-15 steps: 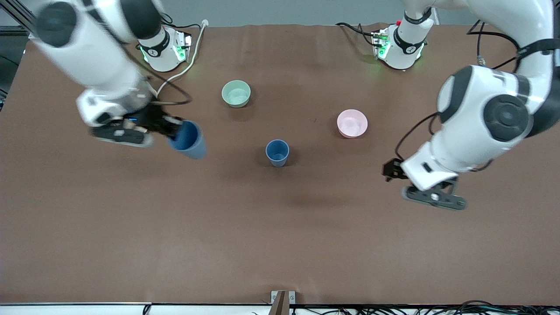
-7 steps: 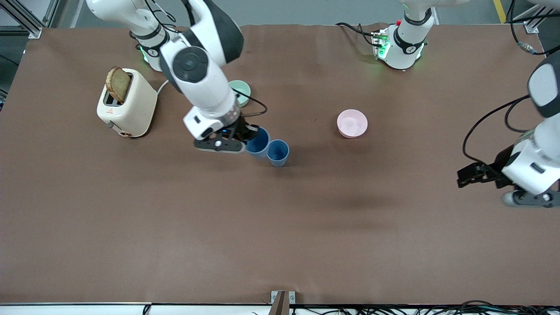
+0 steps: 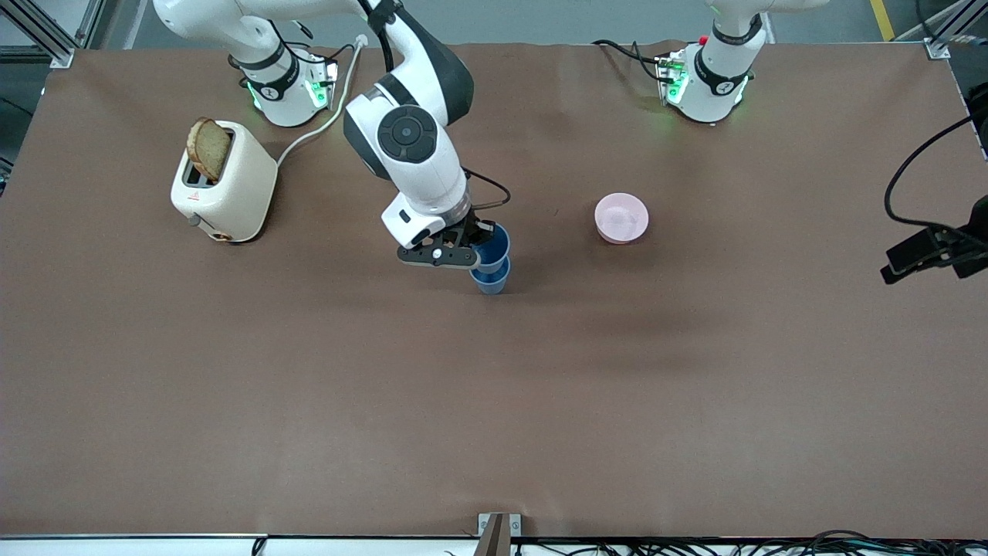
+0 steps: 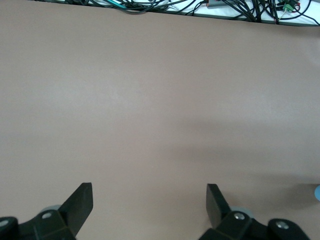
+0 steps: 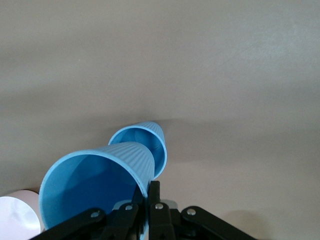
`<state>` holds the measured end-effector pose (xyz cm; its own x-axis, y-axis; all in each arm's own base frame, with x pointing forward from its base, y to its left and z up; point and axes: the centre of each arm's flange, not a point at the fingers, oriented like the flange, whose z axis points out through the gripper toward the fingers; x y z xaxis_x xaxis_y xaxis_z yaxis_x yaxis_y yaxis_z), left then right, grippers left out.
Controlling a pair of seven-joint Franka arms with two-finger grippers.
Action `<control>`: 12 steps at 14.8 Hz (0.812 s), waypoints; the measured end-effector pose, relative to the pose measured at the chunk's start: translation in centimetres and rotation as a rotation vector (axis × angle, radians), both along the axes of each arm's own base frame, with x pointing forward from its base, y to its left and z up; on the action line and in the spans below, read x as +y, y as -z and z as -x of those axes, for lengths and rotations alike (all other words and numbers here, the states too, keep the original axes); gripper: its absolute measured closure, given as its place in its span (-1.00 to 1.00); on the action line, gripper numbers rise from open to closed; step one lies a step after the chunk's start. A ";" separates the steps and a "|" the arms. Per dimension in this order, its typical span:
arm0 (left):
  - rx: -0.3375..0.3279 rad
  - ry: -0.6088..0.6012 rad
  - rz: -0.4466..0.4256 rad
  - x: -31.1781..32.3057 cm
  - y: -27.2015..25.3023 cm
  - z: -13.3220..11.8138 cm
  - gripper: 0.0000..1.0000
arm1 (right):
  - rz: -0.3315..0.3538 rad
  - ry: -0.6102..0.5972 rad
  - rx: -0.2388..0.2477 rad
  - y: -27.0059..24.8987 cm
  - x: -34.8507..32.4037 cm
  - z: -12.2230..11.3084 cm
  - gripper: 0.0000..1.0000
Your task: Stack blue cups with both arms
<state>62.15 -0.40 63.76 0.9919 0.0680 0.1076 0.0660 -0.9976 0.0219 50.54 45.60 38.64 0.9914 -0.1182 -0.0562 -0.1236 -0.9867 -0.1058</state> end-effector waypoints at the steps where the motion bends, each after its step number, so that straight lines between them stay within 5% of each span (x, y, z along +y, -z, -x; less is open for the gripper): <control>1: -0.007 0.002 0.001 -0.1 -0.7 0.4 -1.00 | 0.004 -0.004 0.004 0.5 0.3 0.2 0.89; 10: 0.046 0.019 0.005 -0.9 0.2 3.3 -1.00 | 0.005 -0.006 -0.002 4.1 1.1 0.5 0.86; 12: 0.057 0.024 0.006 -1.1 0.5 3.9 -1.00 | 0.007 -0.006 -0.001 4.2 1.1 0.5 0.57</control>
<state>58.27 -1.55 63.23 0.9977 0.0449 0.0503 0.0437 -0.9987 0.0252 50.04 46.65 34.40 0.9921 -0.1129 -0.0541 -0.1178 -0.9881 -0.0992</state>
